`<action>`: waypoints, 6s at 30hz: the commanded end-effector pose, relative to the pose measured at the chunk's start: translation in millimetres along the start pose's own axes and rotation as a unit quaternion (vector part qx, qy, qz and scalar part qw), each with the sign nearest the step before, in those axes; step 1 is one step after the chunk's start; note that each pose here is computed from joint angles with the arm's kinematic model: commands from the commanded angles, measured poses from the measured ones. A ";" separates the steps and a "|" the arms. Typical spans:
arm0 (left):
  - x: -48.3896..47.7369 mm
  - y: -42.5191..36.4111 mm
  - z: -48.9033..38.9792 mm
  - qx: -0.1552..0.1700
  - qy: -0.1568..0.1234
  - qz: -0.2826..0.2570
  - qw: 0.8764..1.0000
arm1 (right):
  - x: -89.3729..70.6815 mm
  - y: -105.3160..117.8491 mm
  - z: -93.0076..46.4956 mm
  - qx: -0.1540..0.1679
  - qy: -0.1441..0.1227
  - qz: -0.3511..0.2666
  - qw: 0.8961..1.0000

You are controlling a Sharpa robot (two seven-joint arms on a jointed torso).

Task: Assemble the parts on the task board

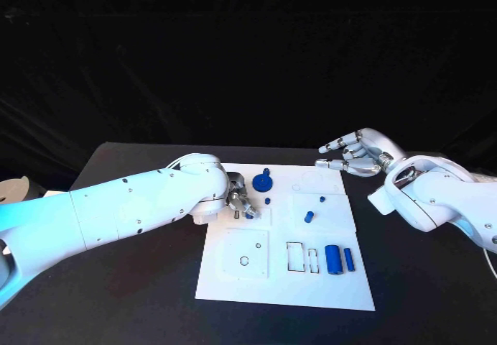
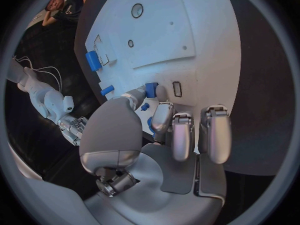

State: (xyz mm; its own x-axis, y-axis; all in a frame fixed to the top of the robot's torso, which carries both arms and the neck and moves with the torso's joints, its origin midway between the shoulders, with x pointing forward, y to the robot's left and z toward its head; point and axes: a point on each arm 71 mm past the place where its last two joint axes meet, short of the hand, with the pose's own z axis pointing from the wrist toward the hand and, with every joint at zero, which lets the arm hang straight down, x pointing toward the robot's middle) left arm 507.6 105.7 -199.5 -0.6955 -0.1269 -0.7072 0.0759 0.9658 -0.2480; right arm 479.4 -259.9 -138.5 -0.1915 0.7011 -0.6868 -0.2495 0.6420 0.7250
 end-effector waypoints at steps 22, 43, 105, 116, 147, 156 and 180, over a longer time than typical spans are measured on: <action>12.0 4.3 5.7 -0.012 0.036 0.014 0.999 | 0.8 0.2 -1.0 -0.002 0.006 -0.001 1.000; 11.1 6.3 6.3 -0.014 0.040 0.017 0.999 | 0.6 -0.2 -1.4 -0.001 0.008 -0.002 1.000; -67.1 28.1 -37.0 0.024 -0.010 -0.100 0.995 | 0.7 -6.1 2.0 0.008 0.008 0.001 1.000; -89.8 36.0 -7.8 -0.019 -0.037 -0.067 0.997 | 3.5 -5.1 3.6 0.006 0.010 0.002 1.000; -78.2 42.3 17.5 -0.053 0.017 -0.028 0.998 | 7.3 -4.3 4.6 0.004 0.014 0.004 1.000; -78.4 41.8 18.0 -0.055 0.012 -0.033 0.998 | 7.6 -4.3 4.8 0.004 0.015 0.004 1.000; -76.5 39.3 20.7 -0.055 0.008 -0.044 0.997 | 8.4 -3.8 5.2 0.004 0.016 0.004 1.000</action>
State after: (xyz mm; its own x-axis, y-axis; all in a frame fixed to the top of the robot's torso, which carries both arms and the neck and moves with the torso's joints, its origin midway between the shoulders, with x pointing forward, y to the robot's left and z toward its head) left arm 579.0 150.7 -168.5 -0.7032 -0.2071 -0.6801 -0.0669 0.9717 -0.2267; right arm 484.1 -256.3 -146.1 -0.2114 0.7020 -0.6801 -0.2341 0.6392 0.7326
